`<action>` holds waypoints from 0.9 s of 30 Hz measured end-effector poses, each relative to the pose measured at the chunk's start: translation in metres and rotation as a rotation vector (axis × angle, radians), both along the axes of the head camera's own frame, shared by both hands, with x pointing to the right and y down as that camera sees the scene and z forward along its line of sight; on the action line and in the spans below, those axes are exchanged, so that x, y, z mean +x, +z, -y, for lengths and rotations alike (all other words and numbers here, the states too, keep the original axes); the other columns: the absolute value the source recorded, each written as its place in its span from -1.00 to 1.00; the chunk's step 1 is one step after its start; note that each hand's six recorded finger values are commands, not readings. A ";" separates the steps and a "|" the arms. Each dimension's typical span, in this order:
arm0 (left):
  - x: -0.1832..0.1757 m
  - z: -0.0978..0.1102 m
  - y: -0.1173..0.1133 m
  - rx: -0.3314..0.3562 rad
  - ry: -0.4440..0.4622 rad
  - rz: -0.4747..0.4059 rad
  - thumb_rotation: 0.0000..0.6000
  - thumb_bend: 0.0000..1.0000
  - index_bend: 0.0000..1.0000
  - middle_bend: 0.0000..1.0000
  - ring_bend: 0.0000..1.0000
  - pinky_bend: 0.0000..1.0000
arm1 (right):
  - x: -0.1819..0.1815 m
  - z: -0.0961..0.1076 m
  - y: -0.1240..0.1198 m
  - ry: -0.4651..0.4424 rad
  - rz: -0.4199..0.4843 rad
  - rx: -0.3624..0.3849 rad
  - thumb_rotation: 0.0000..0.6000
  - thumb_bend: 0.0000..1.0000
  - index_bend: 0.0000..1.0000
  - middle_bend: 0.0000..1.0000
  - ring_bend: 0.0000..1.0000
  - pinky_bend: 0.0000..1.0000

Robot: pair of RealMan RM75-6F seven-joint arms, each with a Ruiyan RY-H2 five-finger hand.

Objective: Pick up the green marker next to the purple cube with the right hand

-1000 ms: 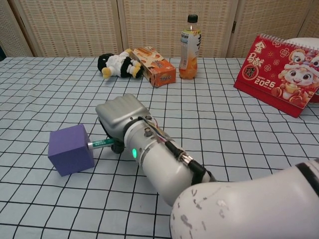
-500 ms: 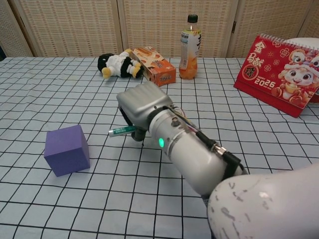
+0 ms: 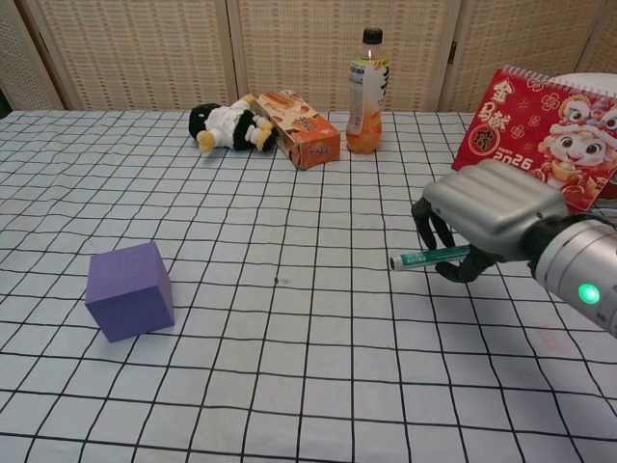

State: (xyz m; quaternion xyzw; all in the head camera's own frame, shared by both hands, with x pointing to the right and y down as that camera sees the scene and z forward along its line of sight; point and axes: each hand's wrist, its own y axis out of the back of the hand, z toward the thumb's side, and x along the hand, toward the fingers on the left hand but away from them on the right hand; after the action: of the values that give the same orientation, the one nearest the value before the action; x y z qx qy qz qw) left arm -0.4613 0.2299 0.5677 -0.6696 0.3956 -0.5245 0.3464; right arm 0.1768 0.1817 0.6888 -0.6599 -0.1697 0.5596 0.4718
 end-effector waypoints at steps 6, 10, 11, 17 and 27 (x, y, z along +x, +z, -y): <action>0.001 -0.001 0.002 -0.007 0.002 0.009 1.00 -0.18 -0.96 -1.00 -1.00 -0.80 | 0.027 -0.015 0.011 0.053 0.037 -0.084 1.00 -0.22 -0.99 -0.56 -0.52 -0.34; -0.001 -0.001 0.002 -0.009 -0.002 0.015 1.00 -0.18 -0.96 -1.00 -1.00 -0.80 | 0.042 -0.018 0.007 0.074 0.055 -0.091 1.00 -0.38 -1.00 -0.75 -0.62 -0.44; -0.001 -0.001 0.002 -0.008 -0.002 0.016 1.00 -0.18 -0.96 -1.00 -1.00 -0.80 | 0.044 -0.017 0.003 0.076 0.059 -0.078 1.00 -0.40 -1.00 -0.77 -0.65 -0.45; -0.004 0.001 -0.001 0.010 -0.018 0.026 1.00 -0.18 -0.96 -1.00 -1.00 -0.80 | 0.066 -0.009 -0.037 0.117 0.119 0.045 1.00 -0.51 -1.00 -0.92 -0.89 -0.62; -0.017 0.001 0.003 -0.013 -0.072 0.101 1.00 -0.17 -0.96 -0.96 -1.00 -0.78 | 0.168 -0.025 -0.091 0.293 0.174 0.207 1.00 -0.56 -1.00 -1.00 -1.00 -1.00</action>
State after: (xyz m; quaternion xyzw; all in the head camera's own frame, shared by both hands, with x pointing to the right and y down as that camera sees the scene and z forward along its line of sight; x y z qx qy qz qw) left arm -0.4780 0.2287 0.5707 -0.6298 0.3982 -0.5723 0.3425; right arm 0.3444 0.2070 0.5983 -0.6219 -0.3607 0.5429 0.4341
